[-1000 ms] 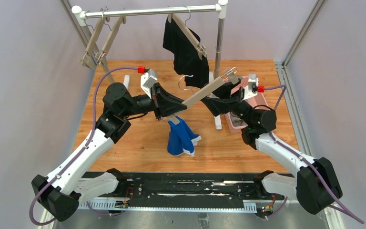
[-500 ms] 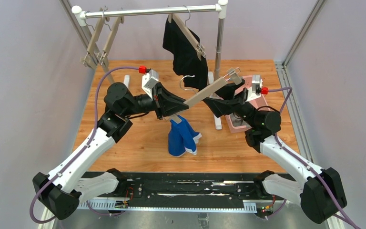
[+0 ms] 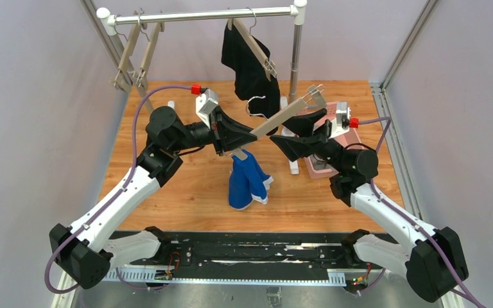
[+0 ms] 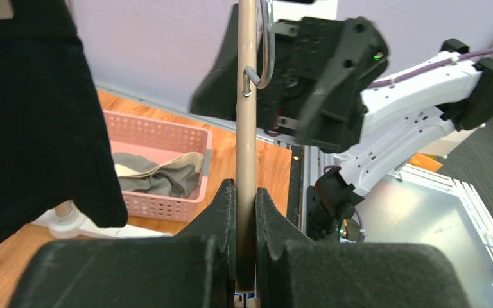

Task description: Remove the underwear clipped to the hanger

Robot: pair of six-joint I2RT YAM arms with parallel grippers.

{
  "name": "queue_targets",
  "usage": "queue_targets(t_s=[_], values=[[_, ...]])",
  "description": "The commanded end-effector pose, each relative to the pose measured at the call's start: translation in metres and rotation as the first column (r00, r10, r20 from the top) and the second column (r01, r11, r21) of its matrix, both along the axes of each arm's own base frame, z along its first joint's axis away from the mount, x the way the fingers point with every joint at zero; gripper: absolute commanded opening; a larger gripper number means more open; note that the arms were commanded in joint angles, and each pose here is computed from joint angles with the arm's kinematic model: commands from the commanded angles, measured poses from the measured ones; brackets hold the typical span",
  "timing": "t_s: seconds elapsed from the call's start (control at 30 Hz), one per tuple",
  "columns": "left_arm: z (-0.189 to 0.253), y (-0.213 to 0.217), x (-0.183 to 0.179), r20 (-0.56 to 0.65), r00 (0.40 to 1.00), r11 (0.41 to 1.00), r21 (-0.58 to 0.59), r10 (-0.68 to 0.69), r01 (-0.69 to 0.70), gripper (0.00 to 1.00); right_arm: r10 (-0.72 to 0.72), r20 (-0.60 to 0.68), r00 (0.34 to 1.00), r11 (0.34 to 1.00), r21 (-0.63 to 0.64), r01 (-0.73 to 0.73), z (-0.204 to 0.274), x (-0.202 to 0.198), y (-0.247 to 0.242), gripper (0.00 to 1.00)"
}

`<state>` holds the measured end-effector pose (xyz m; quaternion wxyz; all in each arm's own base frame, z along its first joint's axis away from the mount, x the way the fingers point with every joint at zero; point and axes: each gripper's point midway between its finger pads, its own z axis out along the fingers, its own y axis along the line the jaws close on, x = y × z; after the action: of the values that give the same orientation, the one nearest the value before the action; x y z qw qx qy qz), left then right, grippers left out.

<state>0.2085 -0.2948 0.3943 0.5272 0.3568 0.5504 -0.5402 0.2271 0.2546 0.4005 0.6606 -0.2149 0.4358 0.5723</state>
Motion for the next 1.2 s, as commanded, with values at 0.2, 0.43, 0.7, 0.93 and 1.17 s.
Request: queue_targets(t_s=[0.2, 0.43, 0.7, 0.93, 1.17], values=[[0.008, -0.003, 0.015, 0.03, 0.999, 0.999, -0.012, 0.043, -0.042, 0.0, 0.04, 0.104, 0.994, 0.999, 0.01, -0.041, 0.022, -0.033, -0.002, 0.72], [0.004, -0.005, 0.004, 0.023, 1.0, 0.999, -0.03, -0.016, 0.017, 0.0, 0.013, 0.118, 0.993, 0.999, 0.028, -0.017, 0.025, -0.025, -0.002, 0.72], [0.007, 0.0, -0.014, 0.048, 0.997, 0.994, -0.082, -0.067, 0.071, 0.0, -0.01, 0.131, 0.991, 0.998, 0.057, 0.003, 0.031, -0.017, -0.002, 0.72], [0.012, 0.006, -0.026, 0.07, 0.995, 0.991, -0.103, -0.074, 0.081, 0.0, -0.012, 0.14, 0.99, 0.998, 0.066, 0.003, 0.035, -0.017, -0.002, 0.72], [0.012, 0.012, -0.035, 0.071, 0.995, 0.99, -0.114, -0.07, 0.078, 0.0, -0.025, 0.147, 0.989, 0.997, 0.08, 0.014, 0.04, -0.015, -0.003, 0.71]])
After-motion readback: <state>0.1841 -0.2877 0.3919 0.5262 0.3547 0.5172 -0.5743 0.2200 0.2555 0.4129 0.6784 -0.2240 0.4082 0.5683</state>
